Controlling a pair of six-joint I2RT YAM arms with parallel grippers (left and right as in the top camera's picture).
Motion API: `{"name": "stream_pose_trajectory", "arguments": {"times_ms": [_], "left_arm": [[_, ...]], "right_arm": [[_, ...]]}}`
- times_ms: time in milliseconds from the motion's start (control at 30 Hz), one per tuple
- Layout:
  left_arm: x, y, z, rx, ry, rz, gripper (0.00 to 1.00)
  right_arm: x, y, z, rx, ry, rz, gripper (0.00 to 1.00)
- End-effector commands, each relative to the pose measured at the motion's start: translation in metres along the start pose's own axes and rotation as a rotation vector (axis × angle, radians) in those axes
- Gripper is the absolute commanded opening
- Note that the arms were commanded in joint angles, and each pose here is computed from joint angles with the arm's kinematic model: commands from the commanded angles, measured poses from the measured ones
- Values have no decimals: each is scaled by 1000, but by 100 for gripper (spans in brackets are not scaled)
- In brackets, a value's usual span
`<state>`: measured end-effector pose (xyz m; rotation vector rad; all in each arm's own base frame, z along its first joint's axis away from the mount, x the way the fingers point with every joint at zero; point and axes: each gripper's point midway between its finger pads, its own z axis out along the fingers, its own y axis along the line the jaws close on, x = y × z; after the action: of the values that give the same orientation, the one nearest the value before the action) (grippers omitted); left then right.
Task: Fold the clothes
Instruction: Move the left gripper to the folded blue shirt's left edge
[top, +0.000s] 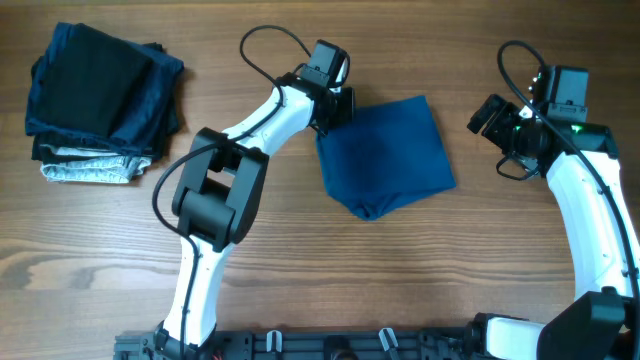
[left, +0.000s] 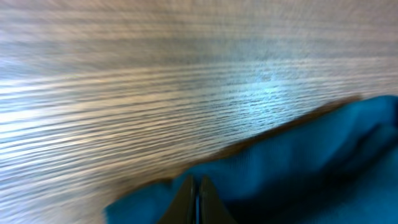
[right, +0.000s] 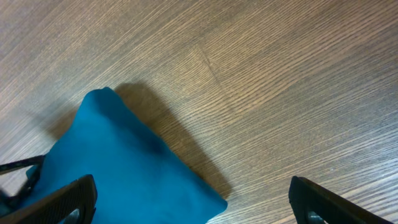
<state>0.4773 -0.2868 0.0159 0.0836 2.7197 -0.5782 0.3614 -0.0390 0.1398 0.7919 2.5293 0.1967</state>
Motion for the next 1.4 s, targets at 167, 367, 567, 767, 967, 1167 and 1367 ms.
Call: {"name": "stream_pose_trajectory", "arguments": {"times_ms": [167,367,567,767,967,1167,1367], "left_arm": [[-4,23,-97,-98,29,-69,4],[75,48,-13,-63,274,-117,4],[58,58,-24,-143,195,-94,4],[44,-7,-117,17,135,-50,4],[108,-49,-104,171,334,62,4],[156,-68,-87,228,437,69,4],[186,-58,-59,229,441,41,4]], "right_arm": [[2,2,2,-8,10,13,99],[2,2,2,-8,10,13,99],[2,2,2,-8,10,13,100],[2,2,2,-8,10,13,100],[2,2,2,-8,10,13,99],[2,2,2,-8,10,13,100],[2,2,2,-8,10,13,100]]}}
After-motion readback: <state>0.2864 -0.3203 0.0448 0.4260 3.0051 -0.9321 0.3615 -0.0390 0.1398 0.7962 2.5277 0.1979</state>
